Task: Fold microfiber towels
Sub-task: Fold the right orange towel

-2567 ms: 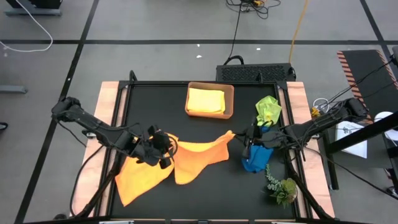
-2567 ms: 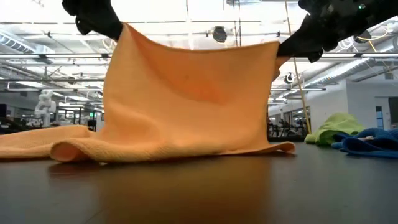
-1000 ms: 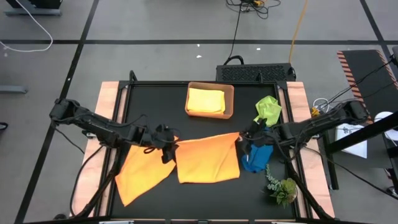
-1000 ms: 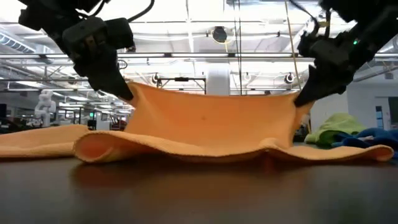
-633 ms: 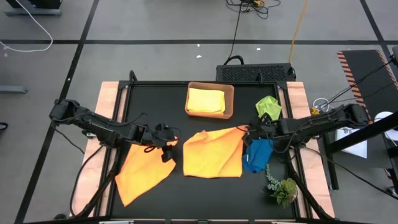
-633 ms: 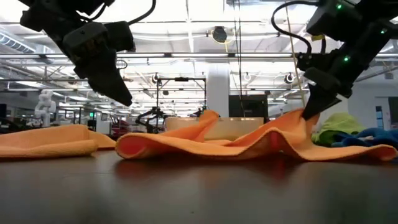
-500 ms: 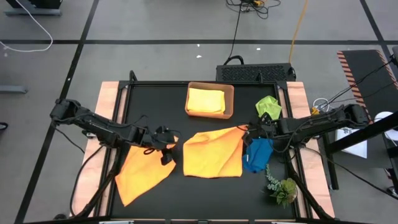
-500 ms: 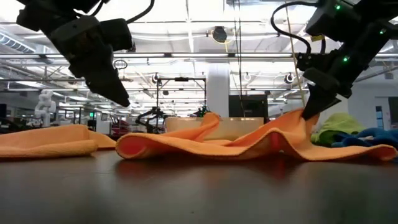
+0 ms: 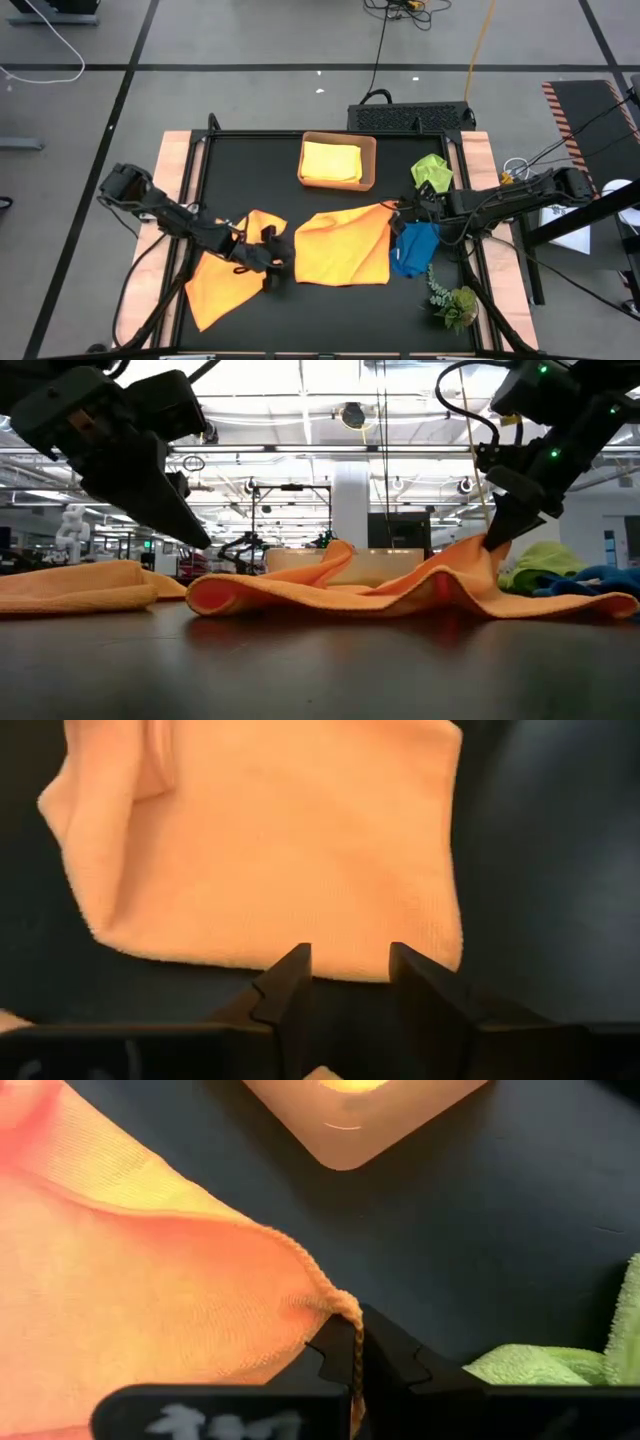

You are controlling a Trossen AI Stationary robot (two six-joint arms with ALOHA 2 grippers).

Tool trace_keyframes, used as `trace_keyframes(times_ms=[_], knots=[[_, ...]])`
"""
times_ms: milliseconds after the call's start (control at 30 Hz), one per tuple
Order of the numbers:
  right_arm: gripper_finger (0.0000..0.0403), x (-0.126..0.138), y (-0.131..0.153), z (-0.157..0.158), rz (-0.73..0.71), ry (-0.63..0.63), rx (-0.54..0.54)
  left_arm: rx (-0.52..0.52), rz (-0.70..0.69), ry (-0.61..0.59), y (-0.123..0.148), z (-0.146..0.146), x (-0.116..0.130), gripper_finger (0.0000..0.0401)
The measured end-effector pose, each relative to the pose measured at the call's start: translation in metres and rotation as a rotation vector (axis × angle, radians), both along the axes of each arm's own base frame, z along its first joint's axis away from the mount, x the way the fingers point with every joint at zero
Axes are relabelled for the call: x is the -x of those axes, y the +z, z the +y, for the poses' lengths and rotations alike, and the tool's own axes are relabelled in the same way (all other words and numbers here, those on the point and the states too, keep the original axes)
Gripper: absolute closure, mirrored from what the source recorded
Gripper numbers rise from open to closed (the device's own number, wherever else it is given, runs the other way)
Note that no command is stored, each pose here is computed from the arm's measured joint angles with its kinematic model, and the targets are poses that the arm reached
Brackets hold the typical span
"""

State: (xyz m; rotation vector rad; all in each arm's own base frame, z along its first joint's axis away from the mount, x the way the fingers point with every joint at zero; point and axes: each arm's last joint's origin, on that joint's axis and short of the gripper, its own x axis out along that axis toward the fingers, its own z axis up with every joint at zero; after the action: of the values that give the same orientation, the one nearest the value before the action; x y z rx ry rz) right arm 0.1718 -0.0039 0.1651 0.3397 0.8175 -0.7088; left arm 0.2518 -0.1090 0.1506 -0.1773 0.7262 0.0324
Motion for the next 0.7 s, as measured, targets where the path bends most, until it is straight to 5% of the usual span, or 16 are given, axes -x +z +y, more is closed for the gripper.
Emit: trace_keyframes(times_ms=[400,700], knots=[[0.0363,-0.002,0.001,0.004,-0.008,0.053,-0.003,0.068,-0.072,-0.151,0.008,-0.022,0.004,0.0277],[0.0349,-0.015,0.02,0.01,-0.206,0.165,0.091,0.028,-0.133,-0.205,0.012,-0.04,0.011,0.0277]])
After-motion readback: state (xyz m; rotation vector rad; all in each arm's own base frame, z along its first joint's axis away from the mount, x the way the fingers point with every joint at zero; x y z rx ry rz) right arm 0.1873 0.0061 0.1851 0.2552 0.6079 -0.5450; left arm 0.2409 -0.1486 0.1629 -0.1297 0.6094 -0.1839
